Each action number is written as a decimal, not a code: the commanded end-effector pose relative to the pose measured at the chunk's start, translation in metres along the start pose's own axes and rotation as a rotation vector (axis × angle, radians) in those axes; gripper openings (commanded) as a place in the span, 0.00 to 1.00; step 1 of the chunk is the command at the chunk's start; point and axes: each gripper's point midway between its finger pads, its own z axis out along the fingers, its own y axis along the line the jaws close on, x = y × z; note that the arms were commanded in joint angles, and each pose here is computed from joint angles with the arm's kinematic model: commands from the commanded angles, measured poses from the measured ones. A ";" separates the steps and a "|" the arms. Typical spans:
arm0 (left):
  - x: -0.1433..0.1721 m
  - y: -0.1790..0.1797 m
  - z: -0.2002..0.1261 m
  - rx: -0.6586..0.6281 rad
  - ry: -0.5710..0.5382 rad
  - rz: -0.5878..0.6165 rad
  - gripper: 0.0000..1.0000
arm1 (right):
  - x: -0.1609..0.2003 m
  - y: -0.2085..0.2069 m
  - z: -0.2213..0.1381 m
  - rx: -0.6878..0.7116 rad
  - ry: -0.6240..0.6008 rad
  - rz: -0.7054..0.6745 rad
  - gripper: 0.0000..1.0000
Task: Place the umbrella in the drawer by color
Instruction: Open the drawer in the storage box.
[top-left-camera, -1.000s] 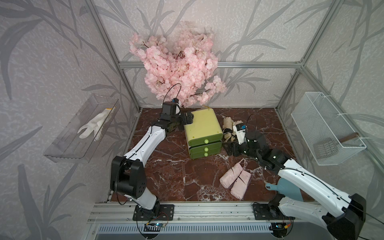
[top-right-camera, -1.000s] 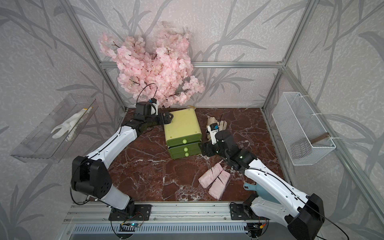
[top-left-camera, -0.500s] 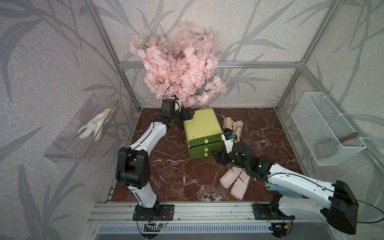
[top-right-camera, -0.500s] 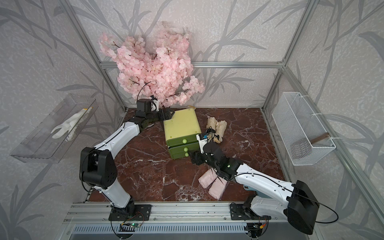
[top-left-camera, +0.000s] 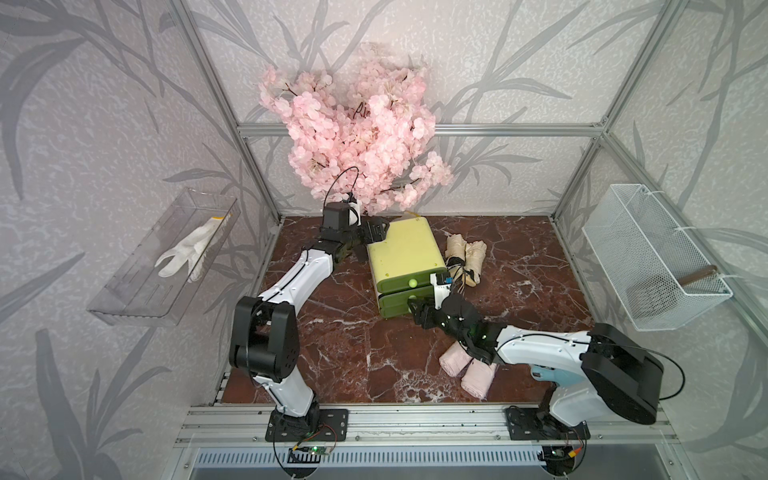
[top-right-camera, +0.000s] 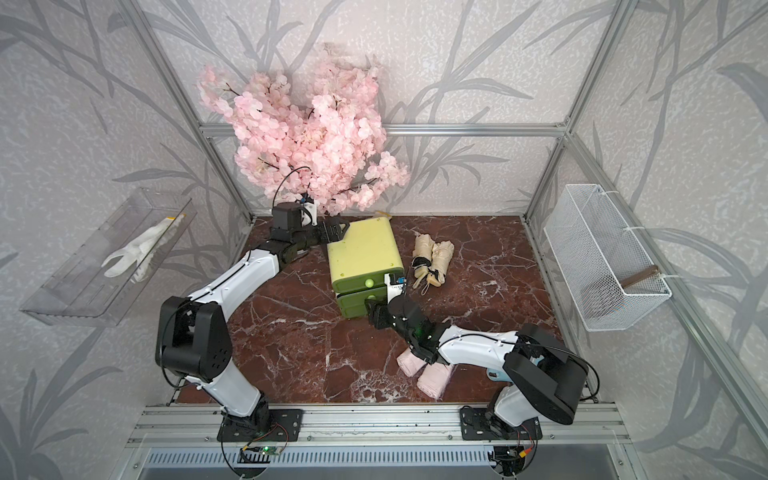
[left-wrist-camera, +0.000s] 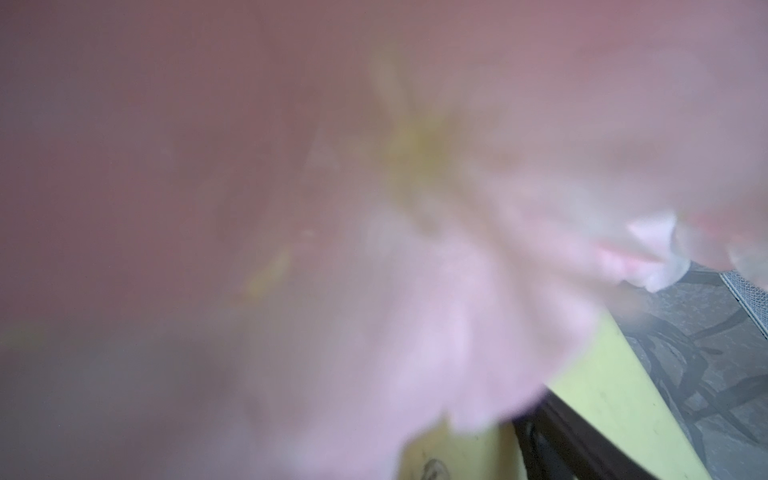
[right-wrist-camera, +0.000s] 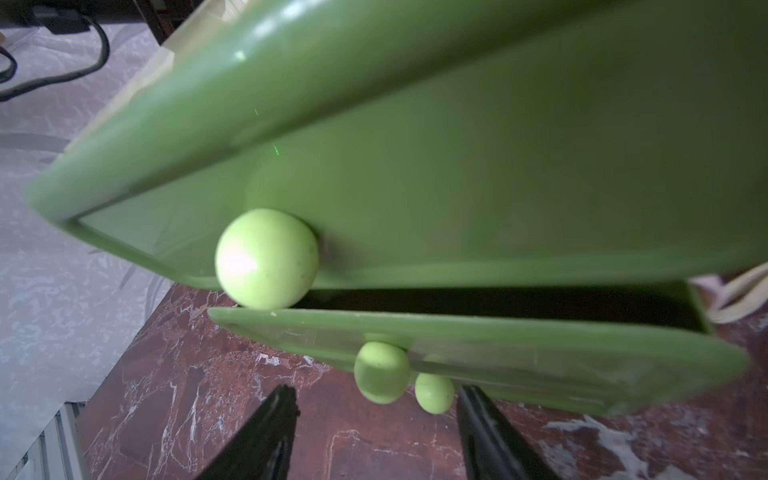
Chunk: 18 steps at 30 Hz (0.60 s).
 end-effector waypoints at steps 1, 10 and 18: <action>0.052 0.017 0.005 -0.043 0.157 -0.040 0.98 | -0.010 0.004 0.002 -0.005 -0.083 0.047 0.63; 0.060 0.016 0.006 -0.032 0.169 -0.048 0.98 | -0.007 -0.007 0.008 0.031 -0.161 0.117 0.55; 0.062 0.015 0.007 -0.023 0.175 -0.049 0.98 | -0.001 -0.009 0.016 0.037 -0.159 0.168 0.52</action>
